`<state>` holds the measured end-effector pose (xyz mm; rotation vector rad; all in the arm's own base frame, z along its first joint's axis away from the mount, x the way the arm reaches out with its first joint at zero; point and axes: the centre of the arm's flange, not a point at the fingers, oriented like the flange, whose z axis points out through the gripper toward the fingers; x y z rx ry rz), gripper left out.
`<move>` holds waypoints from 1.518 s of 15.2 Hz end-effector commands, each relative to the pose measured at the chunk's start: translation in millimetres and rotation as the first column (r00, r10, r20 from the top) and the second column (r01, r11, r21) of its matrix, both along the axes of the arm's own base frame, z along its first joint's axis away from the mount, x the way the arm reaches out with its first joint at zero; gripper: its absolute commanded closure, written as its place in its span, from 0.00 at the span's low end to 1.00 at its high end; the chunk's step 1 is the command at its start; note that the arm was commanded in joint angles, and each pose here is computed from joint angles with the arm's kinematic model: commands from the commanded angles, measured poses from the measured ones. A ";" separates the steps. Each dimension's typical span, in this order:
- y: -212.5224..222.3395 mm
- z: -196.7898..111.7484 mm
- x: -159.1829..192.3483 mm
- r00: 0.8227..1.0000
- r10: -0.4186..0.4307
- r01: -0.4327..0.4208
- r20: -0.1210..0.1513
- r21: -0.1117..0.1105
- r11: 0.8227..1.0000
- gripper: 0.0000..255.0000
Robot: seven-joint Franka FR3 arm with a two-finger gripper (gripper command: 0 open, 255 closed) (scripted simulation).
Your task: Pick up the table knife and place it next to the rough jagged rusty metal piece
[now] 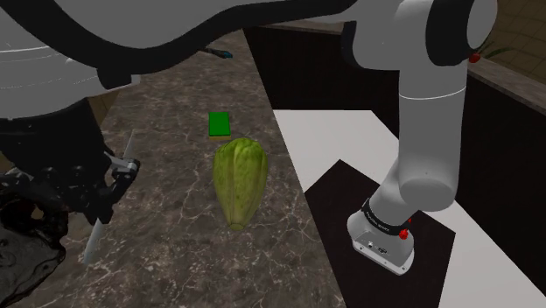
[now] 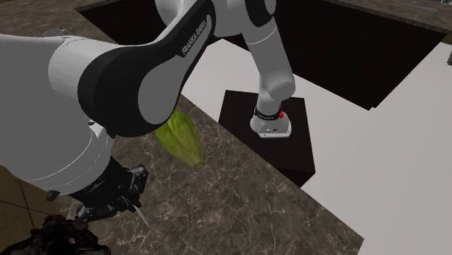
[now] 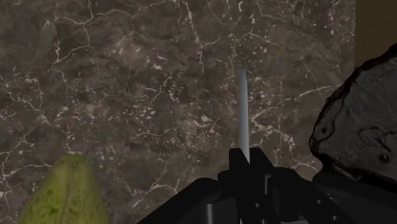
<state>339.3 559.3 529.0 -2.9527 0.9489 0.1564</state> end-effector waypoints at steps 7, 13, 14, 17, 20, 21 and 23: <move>1.0 -42.6 0.8 1.000 0.000 0.000 0.000 0.001 1.000 1.00; 1.0 -74.3 0.8 1.000 0.000 0.000 0.000 0.001 1.000 1.00; 1.0 -79.6 0.8 1.000 0.000 0.000 0.000 0.001 1.000 1.00; 1.0 -95.4 0.8 1.000 0.000 0.000 0.000 0.001 1.000 1.00; 1.0 -111.2 0.8 1.000 0.000 0.000 0.000 0.001 1.000 1.00; 1.0 -116.5 0.8 1.000 0.000 0.000 0.000 0.001 1.000 1.00; 1.0 -127.1 0.8 1.000 0.000 0.000 0.000 0.001 1.000 1.00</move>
